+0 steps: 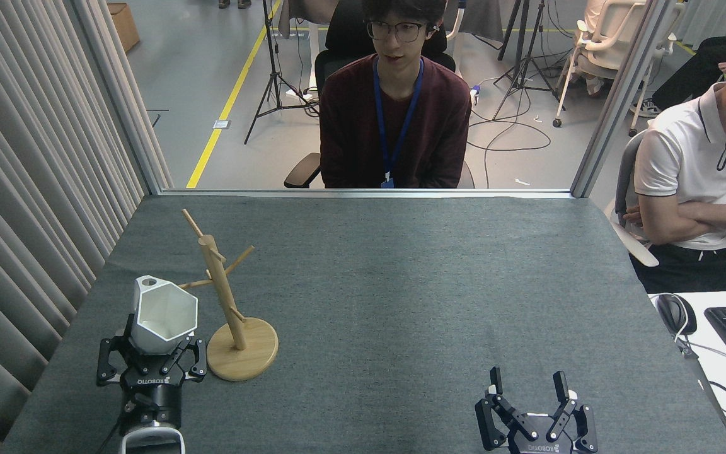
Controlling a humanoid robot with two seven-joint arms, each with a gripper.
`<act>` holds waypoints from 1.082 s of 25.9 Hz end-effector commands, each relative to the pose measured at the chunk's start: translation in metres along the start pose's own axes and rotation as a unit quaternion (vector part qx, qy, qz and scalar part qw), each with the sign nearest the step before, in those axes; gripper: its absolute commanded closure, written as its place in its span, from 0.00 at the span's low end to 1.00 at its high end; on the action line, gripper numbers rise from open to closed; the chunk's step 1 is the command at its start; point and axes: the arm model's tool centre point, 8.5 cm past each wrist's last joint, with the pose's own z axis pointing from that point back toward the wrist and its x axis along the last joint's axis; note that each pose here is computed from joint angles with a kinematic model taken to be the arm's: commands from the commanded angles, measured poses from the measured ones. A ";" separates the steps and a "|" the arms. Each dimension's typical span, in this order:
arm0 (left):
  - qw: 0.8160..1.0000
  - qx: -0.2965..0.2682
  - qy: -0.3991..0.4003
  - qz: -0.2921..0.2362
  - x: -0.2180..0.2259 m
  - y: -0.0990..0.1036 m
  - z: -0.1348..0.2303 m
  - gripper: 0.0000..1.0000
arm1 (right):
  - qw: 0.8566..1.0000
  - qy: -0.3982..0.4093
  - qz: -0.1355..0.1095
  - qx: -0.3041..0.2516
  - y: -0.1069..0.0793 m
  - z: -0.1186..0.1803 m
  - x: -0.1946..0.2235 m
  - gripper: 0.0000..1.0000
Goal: Hang cup on storage rack
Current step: 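Hang the cup on a peg of the wooden stand with the left gripper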
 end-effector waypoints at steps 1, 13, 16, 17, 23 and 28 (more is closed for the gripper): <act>1.000 0.011 -0.015 -0.016 0.006 0.004 0.000 0.68 | 1.000 0.002 0.001 0.001 0.001 0.000 -0.001 0.01; 0.998 0.032 -0.052 -0.015 0.026 0.017 -0.009 0.40 | 1.000 0.005 0.000 0.001 0.001 0.001 -0.003 0.01; 0.997 0.034 -0.072 -0.010 0.031 0.018 -0.007 0.00 | 1.000 0.006 -0.001 0.001 0.002 0.001 -0.002 0.01; 0.996 0.035 -0.078 -0.009 0.033 0.018 -0.006 0.00 | 1.000 0.006 -0.001 0.001 0.002 0.001 -0.002 0.01; 0.994 0.044 -0.102 -0.009 0.047 0.024 -0.002 0.00 | 1.000 0.007 -0.001 0.005 0.004 0.002 -0.004 0.01; 0.993 0.019 -0.112 -0.013 0.049 0.006 0.022 0.00 | 1.000 0.015 0.003 0.006 0.005 0.003 -0.011 0.01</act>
